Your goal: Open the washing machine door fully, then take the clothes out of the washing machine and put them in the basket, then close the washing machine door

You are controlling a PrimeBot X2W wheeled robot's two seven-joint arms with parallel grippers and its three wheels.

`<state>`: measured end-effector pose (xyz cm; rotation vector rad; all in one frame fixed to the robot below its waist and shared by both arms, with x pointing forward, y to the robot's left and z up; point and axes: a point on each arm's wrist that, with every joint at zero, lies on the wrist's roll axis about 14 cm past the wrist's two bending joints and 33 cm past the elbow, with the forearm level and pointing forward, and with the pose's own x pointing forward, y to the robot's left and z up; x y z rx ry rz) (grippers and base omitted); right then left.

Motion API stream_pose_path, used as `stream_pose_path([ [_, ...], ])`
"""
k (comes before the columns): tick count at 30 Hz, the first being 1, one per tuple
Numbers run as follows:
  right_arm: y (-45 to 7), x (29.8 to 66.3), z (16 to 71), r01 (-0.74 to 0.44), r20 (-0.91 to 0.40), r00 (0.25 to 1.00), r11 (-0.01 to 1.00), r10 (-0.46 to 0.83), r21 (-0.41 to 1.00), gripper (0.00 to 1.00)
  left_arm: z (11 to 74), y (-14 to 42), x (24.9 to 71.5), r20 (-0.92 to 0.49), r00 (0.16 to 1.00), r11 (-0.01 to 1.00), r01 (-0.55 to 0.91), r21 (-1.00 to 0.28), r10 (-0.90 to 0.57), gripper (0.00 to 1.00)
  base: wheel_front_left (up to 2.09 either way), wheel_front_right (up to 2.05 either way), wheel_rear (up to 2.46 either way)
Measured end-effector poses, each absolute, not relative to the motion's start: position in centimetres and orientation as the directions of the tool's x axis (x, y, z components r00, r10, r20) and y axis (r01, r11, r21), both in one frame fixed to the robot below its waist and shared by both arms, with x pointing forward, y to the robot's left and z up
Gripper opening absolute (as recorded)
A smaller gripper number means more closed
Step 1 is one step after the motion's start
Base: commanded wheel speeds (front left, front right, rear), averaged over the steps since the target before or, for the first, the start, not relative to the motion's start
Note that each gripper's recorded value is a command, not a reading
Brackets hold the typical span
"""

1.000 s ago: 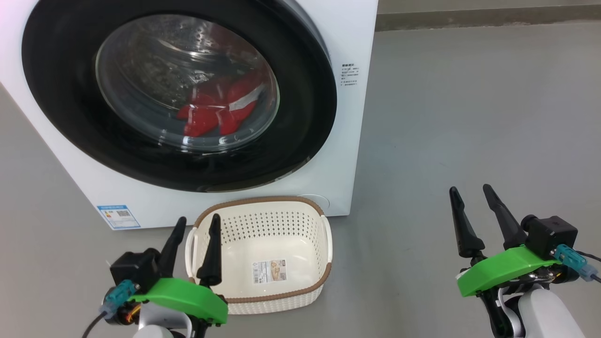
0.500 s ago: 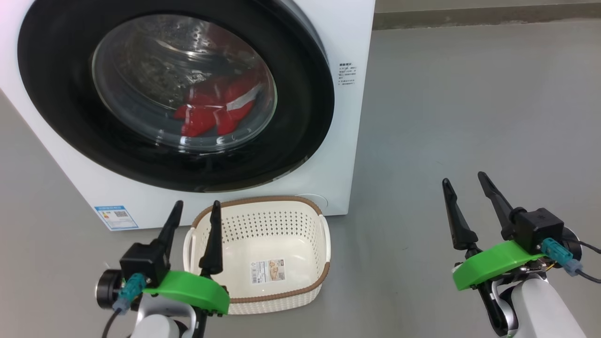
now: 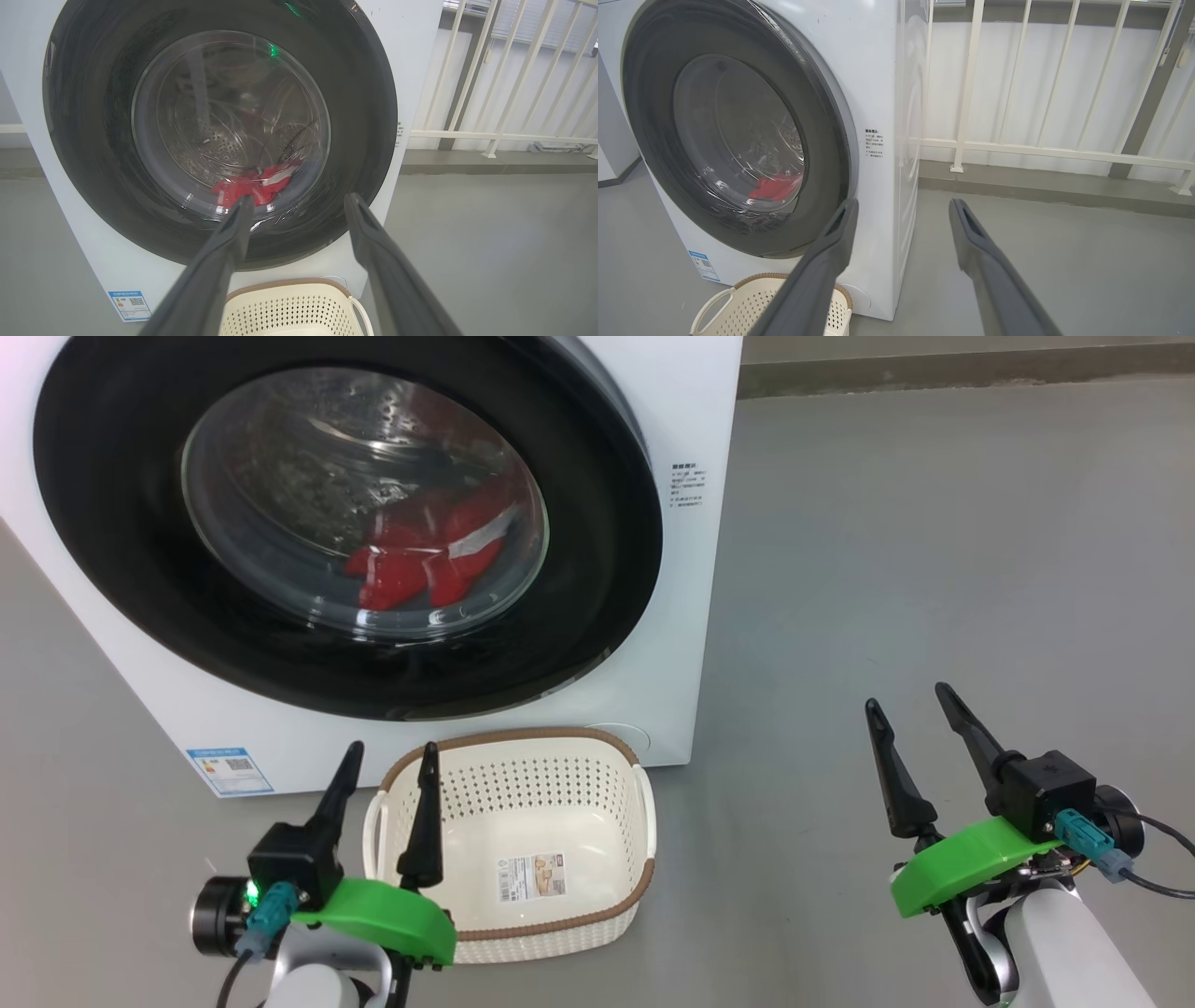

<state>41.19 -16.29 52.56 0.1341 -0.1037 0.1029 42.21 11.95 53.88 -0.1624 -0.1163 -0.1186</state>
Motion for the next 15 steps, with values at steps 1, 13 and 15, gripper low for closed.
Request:
stream_pose_path([
  [1,-16.29,41.19,52.52,-0.109,0.109,0.99,0.986,0.095,0.129,1.0,53.8,11.96,42.21,0.122,0.987,0.98,0.126,-0.154,-0.108,1.0,0.0,0.0,0.0],
  [13,-16.18,41.29,52.14,-0.11,0.097,0.99,0.985,0.098,0.13,1.0,53.31,12.21,42.29,0.106,0.99,0.979,0.115,-0.169,-0.098,1.0,0.0,0.0,0.0],
  [15,-16.19,41.37,52.05,-0.109,0.095,0.991,0.985,0.097,0.131,1.0,53.42,12.21,42.39,0.108,0.989,0.978,0.115,-0.173,-0.098,1.0,0.0,0.0,0.0],
])
